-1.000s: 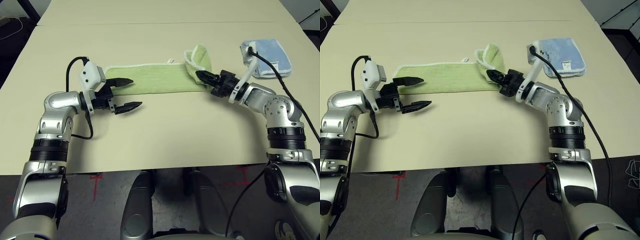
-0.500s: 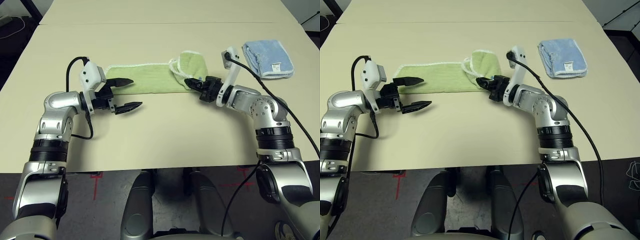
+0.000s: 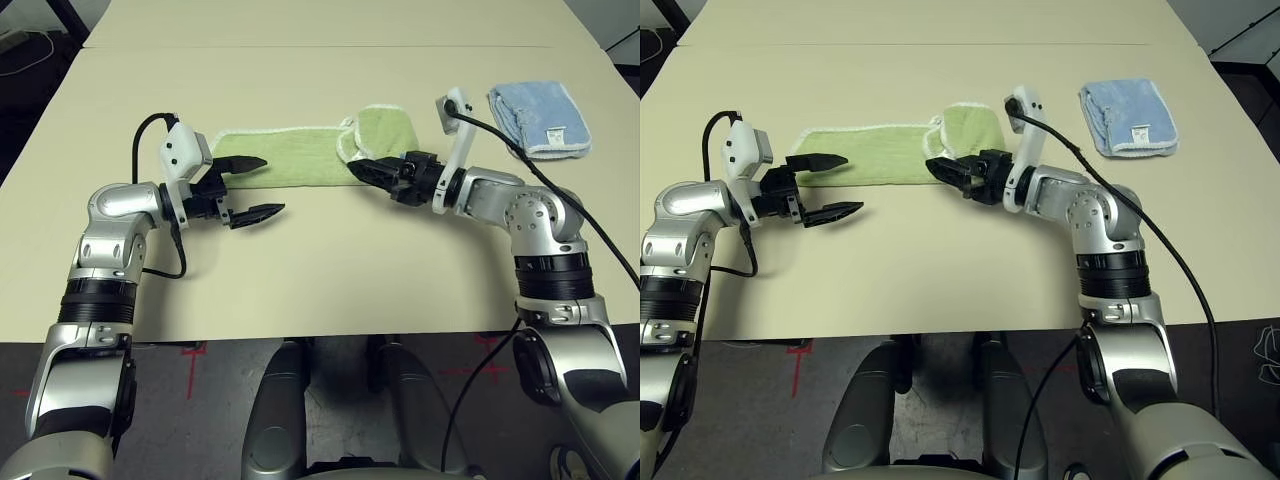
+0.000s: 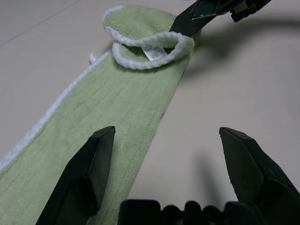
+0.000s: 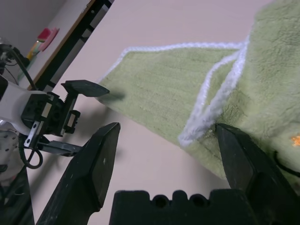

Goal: Fold the towel and set it aside.

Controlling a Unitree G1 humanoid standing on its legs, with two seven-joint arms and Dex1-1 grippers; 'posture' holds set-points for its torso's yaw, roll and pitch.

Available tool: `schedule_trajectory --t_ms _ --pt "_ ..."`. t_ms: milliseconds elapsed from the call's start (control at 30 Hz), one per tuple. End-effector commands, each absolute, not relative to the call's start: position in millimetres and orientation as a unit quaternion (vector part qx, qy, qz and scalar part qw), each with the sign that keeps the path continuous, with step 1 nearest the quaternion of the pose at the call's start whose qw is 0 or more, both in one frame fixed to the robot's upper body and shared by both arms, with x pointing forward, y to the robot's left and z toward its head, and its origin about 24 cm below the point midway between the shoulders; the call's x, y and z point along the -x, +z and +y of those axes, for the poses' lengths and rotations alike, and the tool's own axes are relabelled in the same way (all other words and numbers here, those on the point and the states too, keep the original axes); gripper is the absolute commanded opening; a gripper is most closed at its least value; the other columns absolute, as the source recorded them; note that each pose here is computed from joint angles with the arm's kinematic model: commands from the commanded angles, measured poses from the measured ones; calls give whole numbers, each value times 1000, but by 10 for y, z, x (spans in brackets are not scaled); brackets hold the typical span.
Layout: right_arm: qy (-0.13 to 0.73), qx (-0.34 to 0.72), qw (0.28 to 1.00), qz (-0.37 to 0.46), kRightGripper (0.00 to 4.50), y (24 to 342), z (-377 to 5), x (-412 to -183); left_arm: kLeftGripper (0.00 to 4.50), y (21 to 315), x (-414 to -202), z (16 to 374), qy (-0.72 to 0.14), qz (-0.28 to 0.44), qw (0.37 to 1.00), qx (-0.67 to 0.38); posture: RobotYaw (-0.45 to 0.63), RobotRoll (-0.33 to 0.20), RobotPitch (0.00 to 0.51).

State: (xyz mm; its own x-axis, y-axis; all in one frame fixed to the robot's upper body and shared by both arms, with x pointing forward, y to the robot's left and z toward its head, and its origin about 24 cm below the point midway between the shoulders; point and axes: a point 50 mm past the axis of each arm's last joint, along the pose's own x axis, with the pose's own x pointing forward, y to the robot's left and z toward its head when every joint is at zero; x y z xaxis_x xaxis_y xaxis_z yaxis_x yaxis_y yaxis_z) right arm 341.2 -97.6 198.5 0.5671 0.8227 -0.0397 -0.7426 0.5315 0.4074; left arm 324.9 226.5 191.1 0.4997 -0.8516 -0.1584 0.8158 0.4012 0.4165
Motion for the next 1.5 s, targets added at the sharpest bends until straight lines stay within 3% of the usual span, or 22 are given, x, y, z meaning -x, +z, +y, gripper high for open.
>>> schedule_trajectory --t_ms 33,167,267,400,567,767,1167,1500 --pt "458 -174 864 117 4475 1961 -956 -3429 4500 1896 -3246 2249 -503 -40 834 -226 15 0 244" --pt "488 -142 857 83 4475 2019 -1003 -3426 4500 1899 -3246 2261 -502 -39 834 -227 10 0 242" --pt "530 -56 846 20 4475 2047 -1096 -3392 4500 1903 -3252 2267 -502 -38 834 -228 4 0 243" --pt "558 -4 827 -65 4475 2043 -1371 -3436 4500 1915 -3264 2248 -504 -38 832 -229 2 0 245" --pt "575 30 811 -106 4475 1973 -1649 -3505 4500 1920 -3259 2250 -507 -37 830 -230 7 0 251" --pt "584 91 801 -94 4475 1754 -1985 -3569 4500 1903 -3249 2251 -503 -32 835 -220 23 0 259" --pt "595 126 786 -109 4475 1546 -2045 -3548 4500 1862 -3215 2306 -421 -39 886 -189 104 0 274" --pt "610 148 769 -120 4475 1597 -1964 -3572 4500 2172 -3224 2325 -316 -34 944 -94 129 0 264"
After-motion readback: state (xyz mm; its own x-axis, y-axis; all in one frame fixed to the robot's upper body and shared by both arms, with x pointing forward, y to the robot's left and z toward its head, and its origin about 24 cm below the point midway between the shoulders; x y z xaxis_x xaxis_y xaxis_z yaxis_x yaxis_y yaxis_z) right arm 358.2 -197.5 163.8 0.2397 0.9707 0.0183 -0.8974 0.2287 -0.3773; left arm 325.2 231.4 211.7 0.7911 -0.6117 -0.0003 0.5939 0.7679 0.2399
